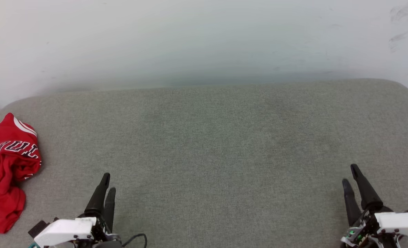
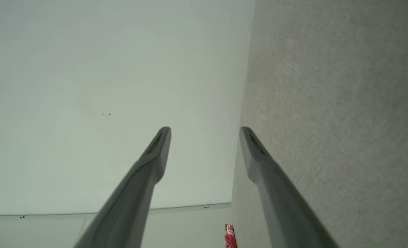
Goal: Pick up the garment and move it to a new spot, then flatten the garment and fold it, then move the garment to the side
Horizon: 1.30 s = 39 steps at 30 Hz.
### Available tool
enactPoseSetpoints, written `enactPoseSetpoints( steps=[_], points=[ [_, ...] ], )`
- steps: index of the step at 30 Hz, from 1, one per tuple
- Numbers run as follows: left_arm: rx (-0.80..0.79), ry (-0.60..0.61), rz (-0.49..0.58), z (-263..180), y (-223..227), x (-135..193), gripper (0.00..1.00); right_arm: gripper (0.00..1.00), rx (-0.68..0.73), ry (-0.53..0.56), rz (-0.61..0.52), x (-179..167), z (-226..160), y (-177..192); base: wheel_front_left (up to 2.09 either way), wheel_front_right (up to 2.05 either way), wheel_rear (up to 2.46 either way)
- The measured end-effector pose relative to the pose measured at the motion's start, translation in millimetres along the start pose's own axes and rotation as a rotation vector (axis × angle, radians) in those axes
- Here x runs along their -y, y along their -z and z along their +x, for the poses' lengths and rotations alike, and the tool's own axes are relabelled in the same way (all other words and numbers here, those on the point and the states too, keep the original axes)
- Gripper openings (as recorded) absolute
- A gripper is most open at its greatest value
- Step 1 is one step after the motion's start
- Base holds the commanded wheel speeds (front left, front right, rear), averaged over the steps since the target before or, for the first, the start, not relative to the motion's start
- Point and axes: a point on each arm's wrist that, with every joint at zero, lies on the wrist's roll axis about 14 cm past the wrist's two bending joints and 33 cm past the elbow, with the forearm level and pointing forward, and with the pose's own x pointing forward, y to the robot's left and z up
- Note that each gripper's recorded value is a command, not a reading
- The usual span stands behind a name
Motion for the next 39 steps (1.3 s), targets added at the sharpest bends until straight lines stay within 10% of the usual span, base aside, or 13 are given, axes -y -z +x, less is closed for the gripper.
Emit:
enactPoseSetpoints(
  steps=[22,39],
  points=[
    [0.127,-0.015,0.083,-9.5,-25.1,-4.8,1.00,1.00,0.059,0.007,-0.183,0.6,-4.2,-4.6,0.00,0.00,0.00],
    [0.276,0.061,0.489,-10.7,-63.2,37.6,1.00,1.00,0.110,-0.175,-0.767,-62.7,0.3,0.7,0.00,0.00,0.00]
  ],
)
